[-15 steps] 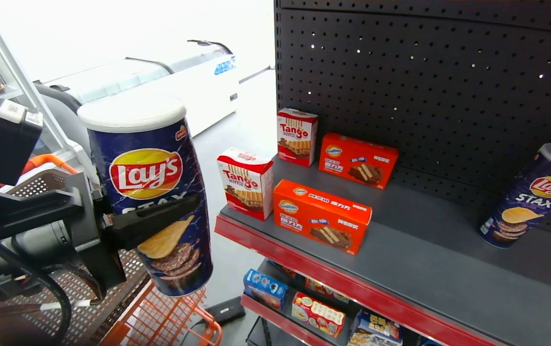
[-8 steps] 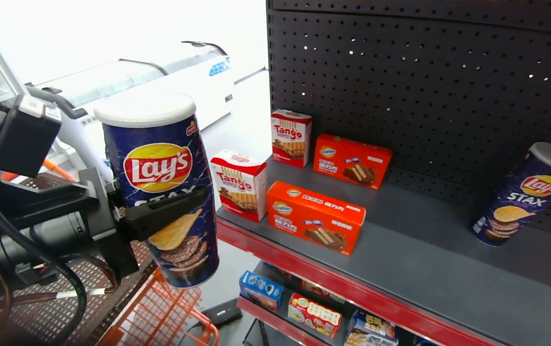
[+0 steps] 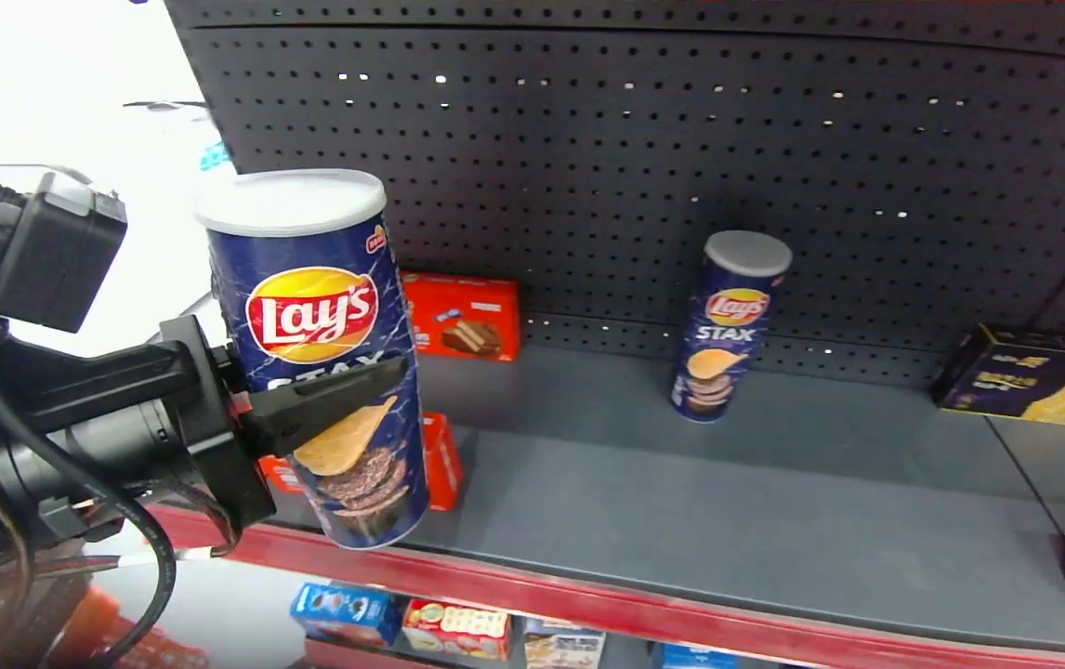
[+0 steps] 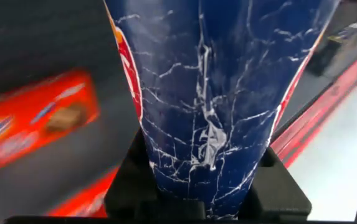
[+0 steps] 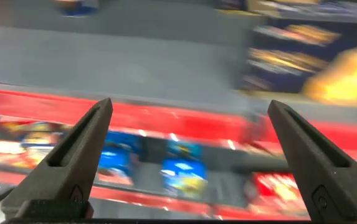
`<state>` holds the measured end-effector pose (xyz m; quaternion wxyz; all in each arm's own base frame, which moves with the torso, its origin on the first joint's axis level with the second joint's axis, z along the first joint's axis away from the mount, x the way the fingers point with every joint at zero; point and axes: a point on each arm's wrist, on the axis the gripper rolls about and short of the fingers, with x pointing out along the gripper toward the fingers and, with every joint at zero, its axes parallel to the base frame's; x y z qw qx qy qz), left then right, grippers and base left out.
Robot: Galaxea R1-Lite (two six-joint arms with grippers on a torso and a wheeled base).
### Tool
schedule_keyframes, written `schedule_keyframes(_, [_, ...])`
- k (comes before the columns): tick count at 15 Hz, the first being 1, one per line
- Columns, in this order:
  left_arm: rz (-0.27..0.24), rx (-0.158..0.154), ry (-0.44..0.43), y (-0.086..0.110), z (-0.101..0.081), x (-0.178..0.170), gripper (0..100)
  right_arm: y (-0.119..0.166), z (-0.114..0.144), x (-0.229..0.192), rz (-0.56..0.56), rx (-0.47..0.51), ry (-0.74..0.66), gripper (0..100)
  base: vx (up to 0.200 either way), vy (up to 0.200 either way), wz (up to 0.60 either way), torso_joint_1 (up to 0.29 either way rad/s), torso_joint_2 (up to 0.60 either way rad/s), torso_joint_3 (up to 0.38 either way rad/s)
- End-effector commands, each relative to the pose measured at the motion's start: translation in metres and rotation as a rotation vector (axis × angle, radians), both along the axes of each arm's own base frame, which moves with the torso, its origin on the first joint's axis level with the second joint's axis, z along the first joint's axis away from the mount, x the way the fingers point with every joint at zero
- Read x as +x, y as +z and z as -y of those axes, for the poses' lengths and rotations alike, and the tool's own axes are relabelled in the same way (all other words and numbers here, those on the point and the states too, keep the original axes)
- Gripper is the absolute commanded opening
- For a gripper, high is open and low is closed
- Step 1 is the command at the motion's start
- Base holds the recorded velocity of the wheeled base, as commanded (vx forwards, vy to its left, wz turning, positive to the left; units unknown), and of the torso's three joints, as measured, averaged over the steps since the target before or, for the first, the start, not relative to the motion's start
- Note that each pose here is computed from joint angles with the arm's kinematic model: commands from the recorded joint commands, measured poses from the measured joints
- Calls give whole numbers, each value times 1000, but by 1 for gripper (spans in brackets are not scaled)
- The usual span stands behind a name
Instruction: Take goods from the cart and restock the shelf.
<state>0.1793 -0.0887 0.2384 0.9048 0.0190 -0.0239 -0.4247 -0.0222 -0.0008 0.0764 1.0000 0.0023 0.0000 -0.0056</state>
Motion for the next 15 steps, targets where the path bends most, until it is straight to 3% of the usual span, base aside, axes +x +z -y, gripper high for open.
schedule_keyframes(1, [-2, 1, 1, -1, 0, 0, 0, 0, 0, 0, 2, 1, 1, 100, 0, 0, -600, -2, 2, 2])
schedule_keyframes(11, [0, 0, 7, 0, -1, 0, 0, 0, 0, 0, 2, 1, 1, 100, 0, 0, 0, 0, 0, 0])
schedule_keyframes(13, [-4, 2, 9, -1, -2, 0, 0, 0, 0, 0, 0, 0, 1, 100, 0, 0, -600, 7, 5, 0])
schedule_keyframes(15, [-5, 3, 9, -2, -2, -1, 0, 0, 0, 0, 2, 1, 1, 100, 0, 0, 0, 0, 0, 0])
